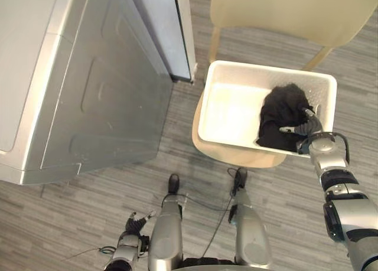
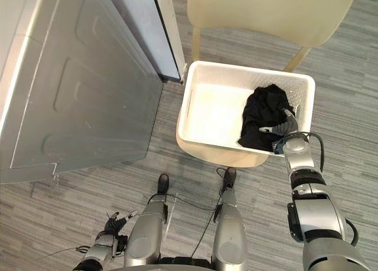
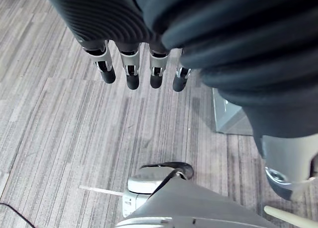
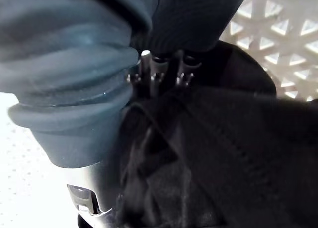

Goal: Pick up the laundry basket with both hands and put the clothes into the washing machine.

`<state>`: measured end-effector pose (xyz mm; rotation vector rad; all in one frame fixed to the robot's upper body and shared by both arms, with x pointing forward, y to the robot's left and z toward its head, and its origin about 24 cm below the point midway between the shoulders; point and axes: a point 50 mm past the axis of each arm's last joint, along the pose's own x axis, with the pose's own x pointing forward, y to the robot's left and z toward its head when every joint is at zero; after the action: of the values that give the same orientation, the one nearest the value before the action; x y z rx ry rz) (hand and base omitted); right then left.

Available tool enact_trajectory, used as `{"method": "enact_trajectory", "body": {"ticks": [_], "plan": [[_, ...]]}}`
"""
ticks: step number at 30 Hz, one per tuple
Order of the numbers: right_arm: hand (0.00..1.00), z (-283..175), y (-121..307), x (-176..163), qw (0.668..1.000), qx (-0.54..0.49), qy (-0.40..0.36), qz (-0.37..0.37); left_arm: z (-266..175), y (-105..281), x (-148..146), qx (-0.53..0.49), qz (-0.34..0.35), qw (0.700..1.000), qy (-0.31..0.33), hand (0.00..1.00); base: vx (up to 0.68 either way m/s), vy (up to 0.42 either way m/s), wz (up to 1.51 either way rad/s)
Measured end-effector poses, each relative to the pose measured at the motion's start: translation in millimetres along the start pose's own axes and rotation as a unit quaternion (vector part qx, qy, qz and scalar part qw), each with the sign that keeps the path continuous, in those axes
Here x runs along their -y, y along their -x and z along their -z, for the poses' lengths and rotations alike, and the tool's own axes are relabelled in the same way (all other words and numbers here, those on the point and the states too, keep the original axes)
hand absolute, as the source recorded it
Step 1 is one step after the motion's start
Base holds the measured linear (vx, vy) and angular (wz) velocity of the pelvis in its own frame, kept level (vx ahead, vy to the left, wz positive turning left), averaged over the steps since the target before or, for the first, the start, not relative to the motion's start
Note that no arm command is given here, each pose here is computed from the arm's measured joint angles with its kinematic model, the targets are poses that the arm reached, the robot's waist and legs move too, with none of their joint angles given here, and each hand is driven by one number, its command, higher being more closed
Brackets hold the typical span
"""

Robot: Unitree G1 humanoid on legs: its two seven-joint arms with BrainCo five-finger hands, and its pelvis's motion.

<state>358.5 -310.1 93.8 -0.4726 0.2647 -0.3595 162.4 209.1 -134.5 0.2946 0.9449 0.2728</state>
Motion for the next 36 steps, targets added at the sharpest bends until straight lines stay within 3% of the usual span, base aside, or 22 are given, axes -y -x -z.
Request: {"method": "enact_trajectory", "body": {"ticks": [10,11,24,30,36], "plan": [[0.0,-6.9,-3.7,39.4,0.994,-0.013,-0.014,0.111,-43.9,-1.6,5.5,0.054,-0.022,0.996,0.072,0.0,-0.04,0.008,0.19],[1.0,-2.7,-2.7,41.0,0.993,-0.019,-0.019,0.119,-48.1,-1.3,6.7,0.057,-0.024,0.995,0.083,0.0,-0.03,0.012,0.1],[1.0,27.4,5.1,37.4,0.981,-0.06,-0.122,0.138,-55.6,0.3,7.2,0.062,-0.032,0.989,0.129,0.0,0.0,0.002,0.04],[1.0,53.4,12.5,-3.9,0.966,-0.125,-0.205,0.097,-53.3,0.1,7.5,0.057,-0.032,0.99,0.128,0.0,-0.01,0.002,-0.02],[1.0,44.1,14.0,-14.8,0.944,-0.106,-0.297,0.092,-42.4,-2.7,-4.4,0.041,-0.044,0.992,0.109,0.0,-0.03,-0.005,-0.06]]}}
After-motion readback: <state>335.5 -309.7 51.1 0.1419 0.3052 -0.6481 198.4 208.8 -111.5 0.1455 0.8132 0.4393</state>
